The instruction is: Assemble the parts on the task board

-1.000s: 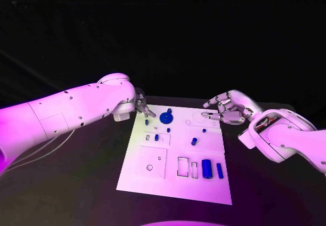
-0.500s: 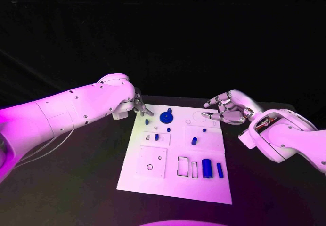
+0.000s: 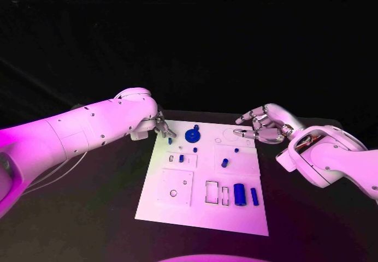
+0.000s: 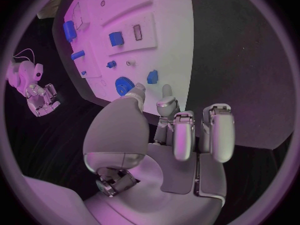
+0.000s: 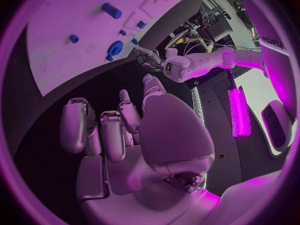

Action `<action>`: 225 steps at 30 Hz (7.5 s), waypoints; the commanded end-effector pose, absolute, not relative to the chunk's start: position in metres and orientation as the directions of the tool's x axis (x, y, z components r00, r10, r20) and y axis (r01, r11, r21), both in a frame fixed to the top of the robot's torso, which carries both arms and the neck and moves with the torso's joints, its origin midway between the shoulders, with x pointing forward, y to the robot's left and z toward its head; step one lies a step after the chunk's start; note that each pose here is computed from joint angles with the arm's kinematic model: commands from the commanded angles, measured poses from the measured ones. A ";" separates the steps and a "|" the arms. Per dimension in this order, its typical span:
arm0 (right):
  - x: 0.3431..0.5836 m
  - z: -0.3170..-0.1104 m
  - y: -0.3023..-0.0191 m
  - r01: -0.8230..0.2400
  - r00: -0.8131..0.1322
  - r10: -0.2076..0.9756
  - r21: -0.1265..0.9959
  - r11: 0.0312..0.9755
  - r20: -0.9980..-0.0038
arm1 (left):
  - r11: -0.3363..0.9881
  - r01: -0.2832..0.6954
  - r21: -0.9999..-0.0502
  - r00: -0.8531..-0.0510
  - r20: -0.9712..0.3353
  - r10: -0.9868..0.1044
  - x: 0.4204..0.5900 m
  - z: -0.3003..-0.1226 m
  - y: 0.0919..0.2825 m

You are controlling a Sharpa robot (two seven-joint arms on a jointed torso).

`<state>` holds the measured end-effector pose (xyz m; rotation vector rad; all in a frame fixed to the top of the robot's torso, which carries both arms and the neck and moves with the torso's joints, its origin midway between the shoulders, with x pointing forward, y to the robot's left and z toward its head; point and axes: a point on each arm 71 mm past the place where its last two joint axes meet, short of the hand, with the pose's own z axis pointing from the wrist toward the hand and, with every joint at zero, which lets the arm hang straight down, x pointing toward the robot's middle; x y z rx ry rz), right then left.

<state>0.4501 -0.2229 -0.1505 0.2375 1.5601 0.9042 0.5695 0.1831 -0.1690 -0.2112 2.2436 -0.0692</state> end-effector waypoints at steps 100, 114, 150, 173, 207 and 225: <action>0.449 -0.153 -0.222 -0.353 -0.235 0.605 0.647 0.676 -0.761 | 0.942 -0.107 -0.318 -0.562 -0.762 -0.321 0.493 -0.200 0.186; 0.449 -0.154 -0.223 -0.352 -0.237 0.604 0.647 0.676 -0.761 | 0.949 -0.095 -0.300 -0.593 -0.749 -0.296 0.488 -0.205 0.184; 0.449 -0.156 -0.223 -0.351 -0.241 0.603 0.648 0.676 -0.760 | 0.959 -0.086 -0.269 -0.618 -0.741 -0.263 0.485 -0.207 0.186; 0.448 -0.155 -0.224 -0.350 -0.237 0.605 0.648 0.676 -0.760 | 0.960 -0.104 -0.260 -0.626 -0.733 -0.266 0.487 -0.209 0.187; 0.448 -0.155 -0.224 -0.350 -0.235 0.606 0.648 0.676 -0.760 | 0.959 -0.118 -0.256 -0.623 -0.733 -0.272 0.489 -0.210 0.190; 0.448 -0.155 -0.224 -0.350 -0.235 0.606 0.648 0.677 -0.760 | 0.956 -0.128 -0.264 -0.609 -0.740 -0.286 0.489 -0.209 0.192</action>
